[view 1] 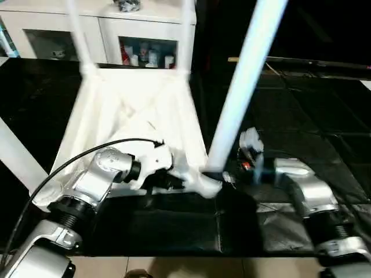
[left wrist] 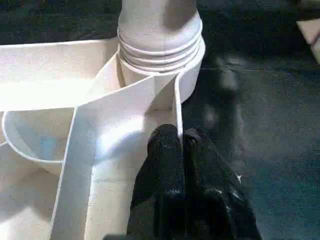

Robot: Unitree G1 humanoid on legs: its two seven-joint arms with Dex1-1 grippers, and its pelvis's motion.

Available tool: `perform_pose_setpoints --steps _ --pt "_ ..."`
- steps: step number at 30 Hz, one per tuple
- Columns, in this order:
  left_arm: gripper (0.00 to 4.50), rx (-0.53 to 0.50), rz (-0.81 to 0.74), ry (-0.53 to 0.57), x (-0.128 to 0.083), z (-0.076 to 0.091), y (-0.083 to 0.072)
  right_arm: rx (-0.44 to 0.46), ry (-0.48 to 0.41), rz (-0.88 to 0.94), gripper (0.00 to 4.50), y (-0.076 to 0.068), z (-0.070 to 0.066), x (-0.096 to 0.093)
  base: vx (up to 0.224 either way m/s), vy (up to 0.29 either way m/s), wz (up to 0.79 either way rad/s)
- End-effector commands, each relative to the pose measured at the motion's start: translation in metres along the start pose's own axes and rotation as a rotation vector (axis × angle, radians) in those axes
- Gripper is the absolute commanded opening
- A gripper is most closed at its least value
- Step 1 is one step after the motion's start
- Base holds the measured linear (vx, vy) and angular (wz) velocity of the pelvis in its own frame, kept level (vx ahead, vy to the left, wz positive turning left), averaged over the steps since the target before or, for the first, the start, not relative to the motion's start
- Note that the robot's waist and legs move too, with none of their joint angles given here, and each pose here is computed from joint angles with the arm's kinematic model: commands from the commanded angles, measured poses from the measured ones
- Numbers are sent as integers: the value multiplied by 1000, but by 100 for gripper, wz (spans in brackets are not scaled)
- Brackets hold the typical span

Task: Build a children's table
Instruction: Rotate leg to tighten

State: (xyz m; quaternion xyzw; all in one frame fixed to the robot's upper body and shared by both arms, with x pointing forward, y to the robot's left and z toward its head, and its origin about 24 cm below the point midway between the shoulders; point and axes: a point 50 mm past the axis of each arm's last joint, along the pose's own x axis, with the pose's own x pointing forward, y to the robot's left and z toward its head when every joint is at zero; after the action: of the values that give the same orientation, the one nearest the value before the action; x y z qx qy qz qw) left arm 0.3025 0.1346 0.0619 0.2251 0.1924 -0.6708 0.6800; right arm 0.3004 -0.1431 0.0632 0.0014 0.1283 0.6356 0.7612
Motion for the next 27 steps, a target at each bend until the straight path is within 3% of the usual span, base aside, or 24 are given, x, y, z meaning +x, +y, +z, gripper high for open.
perform_pose_setpoints --steps 1,13,21,27 --pt "0 80 -102 -12 7 13 -1 -46 17 74 382 1 11 0 0 0 0" --pt "0 102 -115 24 3 11 6 -31 104 171 296 -1 6 -4 0 0 0" --pt "0 93 -110 15 2 9 8 -17 88 196 224 0 6 -3 0 0 0" --pt "0 73 -77 1 3 8 10 1 68 222 208 5 3 -1 0 0 0"
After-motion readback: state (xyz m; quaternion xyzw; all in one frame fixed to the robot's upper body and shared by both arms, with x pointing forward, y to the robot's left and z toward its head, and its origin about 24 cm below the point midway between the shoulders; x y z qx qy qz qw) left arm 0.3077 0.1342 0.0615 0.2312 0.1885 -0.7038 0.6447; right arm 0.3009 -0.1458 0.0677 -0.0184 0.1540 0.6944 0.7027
